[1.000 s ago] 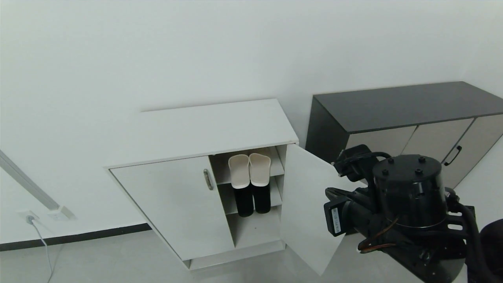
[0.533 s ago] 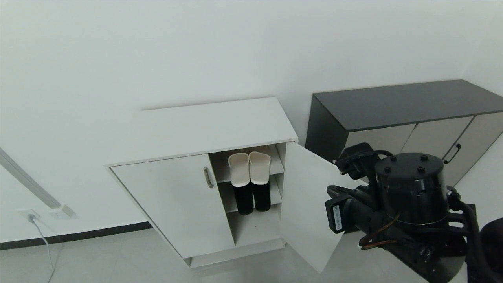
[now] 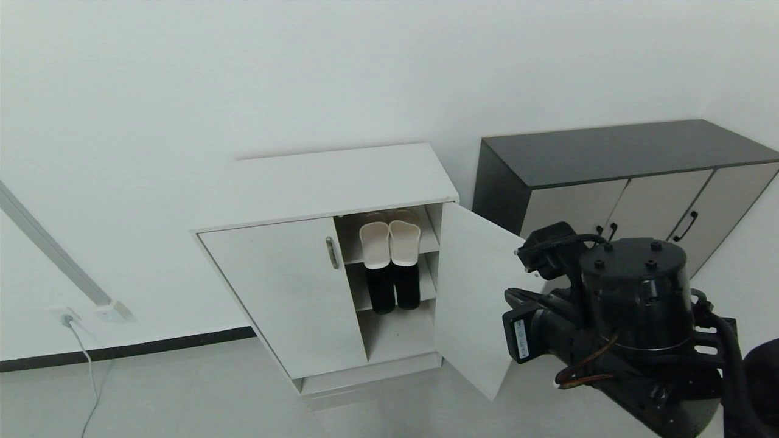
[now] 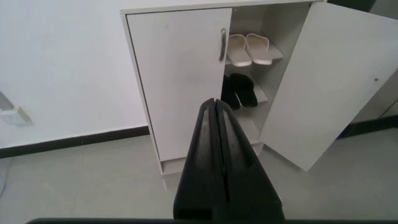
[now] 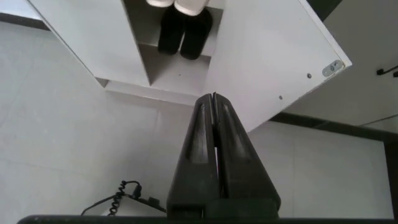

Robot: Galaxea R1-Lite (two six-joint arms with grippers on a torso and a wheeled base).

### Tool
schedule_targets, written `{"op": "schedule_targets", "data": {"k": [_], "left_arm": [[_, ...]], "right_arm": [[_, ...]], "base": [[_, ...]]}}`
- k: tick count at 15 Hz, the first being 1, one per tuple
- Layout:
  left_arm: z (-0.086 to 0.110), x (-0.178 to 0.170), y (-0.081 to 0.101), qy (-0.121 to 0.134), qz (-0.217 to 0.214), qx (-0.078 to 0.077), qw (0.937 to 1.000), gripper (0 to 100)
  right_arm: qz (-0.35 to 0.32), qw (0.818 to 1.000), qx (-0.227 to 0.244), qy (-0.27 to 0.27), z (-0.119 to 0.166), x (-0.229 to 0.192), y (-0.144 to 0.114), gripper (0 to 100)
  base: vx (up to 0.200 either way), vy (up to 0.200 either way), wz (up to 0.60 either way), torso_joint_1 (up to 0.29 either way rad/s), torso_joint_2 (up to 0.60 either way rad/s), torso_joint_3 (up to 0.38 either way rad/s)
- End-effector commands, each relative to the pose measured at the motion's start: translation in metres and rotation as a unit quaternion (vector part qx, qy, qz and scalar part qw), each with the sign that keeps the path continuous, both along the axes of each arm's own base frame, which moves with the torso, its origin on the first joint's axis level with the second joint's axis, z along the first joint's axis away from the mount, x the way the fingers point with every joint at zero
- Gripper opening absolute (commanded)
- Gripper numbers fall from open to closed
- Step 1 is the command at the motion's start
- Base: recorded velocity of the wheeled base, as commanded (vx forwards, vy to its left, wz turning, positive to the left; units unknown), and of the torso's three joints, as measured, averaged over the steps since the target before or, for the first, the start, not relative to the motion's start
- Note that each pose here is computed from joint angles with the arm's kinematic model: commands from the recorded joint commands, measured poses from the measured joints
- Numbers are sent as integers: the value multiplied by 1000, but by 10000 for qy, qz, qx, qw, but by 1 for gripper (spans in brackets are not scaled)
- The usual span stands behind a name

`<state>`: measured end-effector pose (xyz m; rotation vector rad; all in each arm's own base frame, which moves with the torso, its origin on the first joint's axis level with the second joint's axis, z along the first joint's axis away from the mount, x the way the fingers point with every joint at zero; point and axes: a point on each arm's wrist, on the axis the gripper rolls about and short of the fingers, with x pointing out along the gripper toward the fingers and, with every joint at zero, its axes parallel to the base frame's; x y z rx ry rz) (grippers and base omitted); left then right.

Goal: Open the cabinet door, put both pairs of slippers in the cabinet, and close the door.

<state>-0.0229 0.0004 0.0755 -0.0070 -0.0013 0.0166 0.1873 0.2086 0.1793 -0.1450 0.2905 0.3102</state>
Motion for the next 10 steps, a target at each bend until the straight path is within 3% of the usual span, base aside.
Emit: {"op": "schedule_targets", "data": {"k": [1, 7, 10], "left_arm": [[0, 0, 0, 6, 1, -3, 10000, 0], [0, 0, 0, 6, 1, -3, 10000, 0], [0, 0, 0, 6, 9, -3, 10000, 0]], "right_arm": [[-73, 10000, 11, -19, -1, 6, 0, 0], [-443, 9972, 499, -330, 26, 50, -15, 0], [-722, 9960, 465, -252, 29, 77, -24, 0]], "base": [[0, 0, 0, 0, 0, 0], [0, 0, 0, 0, 0, 0], [0, 0, 0, 0, 0, 0]]}}
